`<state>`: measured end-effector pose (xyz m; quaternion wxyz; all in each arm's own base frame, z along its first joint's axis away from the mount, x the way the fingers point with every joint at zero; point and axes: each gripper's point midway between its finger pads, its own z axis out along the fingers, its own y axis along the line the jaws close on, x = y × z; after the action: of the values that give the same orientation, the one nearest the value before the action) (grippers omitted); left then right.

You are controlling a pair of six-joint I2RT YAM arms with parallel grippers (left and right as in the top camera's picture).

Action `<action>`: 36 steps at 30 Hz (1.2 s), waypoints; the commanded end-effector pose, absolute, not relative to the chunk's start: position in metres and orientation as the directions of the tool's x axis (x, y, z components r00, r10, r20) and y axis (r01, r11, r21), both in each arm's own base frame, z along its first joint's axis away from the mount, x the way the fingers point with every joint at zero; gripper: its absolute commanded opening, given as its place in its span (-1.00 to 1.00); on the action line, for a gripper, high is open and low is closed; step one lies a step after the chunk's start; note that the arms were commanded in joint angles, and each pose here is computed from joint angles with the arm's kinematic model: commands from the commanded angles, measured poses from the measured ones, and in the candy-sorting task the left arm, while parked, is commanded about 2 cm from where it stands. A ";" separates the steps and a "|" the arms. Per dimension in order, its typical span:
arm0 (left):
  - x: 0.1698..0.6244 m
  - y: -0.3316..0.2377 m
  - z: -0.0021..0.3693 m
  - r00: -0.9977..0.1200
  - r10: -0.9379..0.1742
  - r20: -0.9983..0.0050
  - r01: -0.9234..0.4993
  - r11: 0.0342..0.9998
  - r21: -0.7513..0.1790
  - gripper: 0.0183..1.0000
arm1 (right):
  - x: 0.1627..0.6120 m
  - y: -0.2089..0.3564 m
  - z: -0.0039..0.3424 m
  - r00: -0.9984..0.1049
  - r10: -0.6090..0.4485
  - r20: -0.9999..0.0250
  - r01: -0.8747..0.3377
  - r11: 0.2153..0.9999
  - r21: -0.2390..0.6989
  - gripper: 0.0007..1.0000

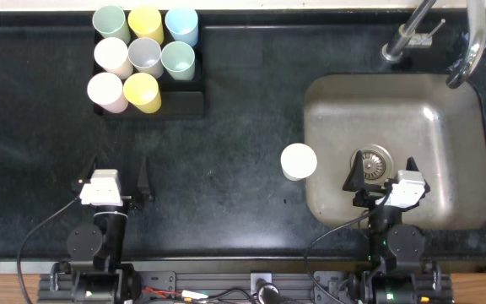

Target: Store Cups

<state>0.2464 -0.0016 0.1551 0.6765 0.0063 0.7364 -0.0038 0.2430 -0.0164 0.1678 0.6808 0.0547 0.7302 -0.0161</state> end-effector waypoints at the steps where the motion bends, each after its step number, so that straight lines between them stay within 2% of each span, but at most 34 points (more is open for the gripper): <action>1: 0.246 0.001 0.156 -0.079 -0.006 -0.997 0.001 1.000 -0.006 1.00 | 0.243 -0.012 0.170 -0.059 0.055 -0.997 0.073 0.996 0.051 1.00; 4: 0.246 0.001 0.156 -0.079 -0.006 -0.997 0.001 1.000 -0.006 1.00 | 0.242 -0.013 0.179 -0.035 0.054 -0.998 0.079 0.996 0.051 1.00; 7: 0.246 0.001 0.156 -0.079 -0.006 -0.997 0.001 1.000 -0.006 1.00 | 0.231 -0.012 0.236 0.072 0.055 -0.996 0.066 0.996 0.060 1.00; 9: 0.246 0.001 0.156 -0.079 -0.006 -0.997 0.001 1.000 -0.006 1.00 | 0.221 -0.012 0.265 0.089 0.055 -0.995 0.064 0.996 0.061 1.00; 12: 0.246 0.001 0.156 -0.079 -0.006 -0.997 0.001 1.000 -0.006 1.00 | 0.208 -0.012 0.292 -0.025 0.056 -0.998 0.070 0.996 0.054 1.00; 14: 0.246 0.001 0.156 -0.079 -0.006 -0.997 0.001 1.000 -0.006 1.00 | 0.206 -0.012 0.300 -0.199 0.056 -0.978 0.078 0.996 0.041 1.00; 15: 0.246 0.001 0.156 -0.079 -0.006 -0.997 0.001 1.000 -0.006 1.00 | 0.207 -0.012 0.300 -0.244 0.055 -0.968 0.080 0.996 0.037 1.00; 16: 0.246 0.001 0.156 -0.079 -0.006 -0.997 0.001 1.000 -0.006 1.00 | 0.209 -0.012 0.299 -0.376 0.055 -0.925 0.085 0.996 0.025 0.99; 18: 0.246 0.001 0.156 -0.079 -0.006 -0.997 0.001 1.000 -0.006 1.00 | 0.218 -0.012 0.296 -0.539 0.055 -0.840 0.087 0.996 0.010 1.00; 19: 0.246 0.001 0.156 -0.079 -0.006 -0.997 0.001 1.000 -0.006 1.00 | 0.227 -0.010 0.292 -0.655 0.055 -0.754 0.080 0.997 0.003 0.99; 24: 0.246 0.001 0.156 -0.079 -0.006 -0.997 0.001 1.000 -0.006 1.00 | 0.249 0.014 0.271 -0.889 0.014 -0.458 -0.005 0.999 0.039 1.00; 26: 0.246 0.001 0.156 -0.079 -0.006 -0.997 0.001 1.000 -0.006 1.00 | 0.256 0.029 0.256 -0.938 -0.077 -0.338 -0.090 0.996 0.023 1.00; 29: 0.246 0.001 0.156 -0.079 -0.006 -0.997 0.001 1.000 -0.006 1.00 | 0.264 0.049 0.230 -0.948 -0.242 -0.207 -0.246 0.969 -0.009 0.99; 31: 0.246 0.001 0.156 -0.079 -0.006 -0.997 0.001 1.000 -0.006 1.00 | 0.266 0.057 0.214 -0.950 -0.281 -0.132 -0.283 0.959 -0.008 0.99; 33: 0.246 0.001 0.156 -0.079 -0.006 -0.997 0.001 1.000 -0.006 1.00 | 0.265 0.068 0.194 -0.936 -0.351 -0.036 -0.352 0.936 0.019 0.99; 36: 0.246 0.001 0.156 -0.079 -0.006 -0.997 0.001 1.000 -0.006 1.00 | 0.269 0.083 0.170 -0.885 -0.466 0.028 -0.461 0.882 0.102 0.96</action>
<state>0.2462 0.0003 0.1558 0.6776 0.0013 0.7354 -0.0009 0.2617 0.0682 0.1790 -0.0129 -0.1705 0.9852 0.0119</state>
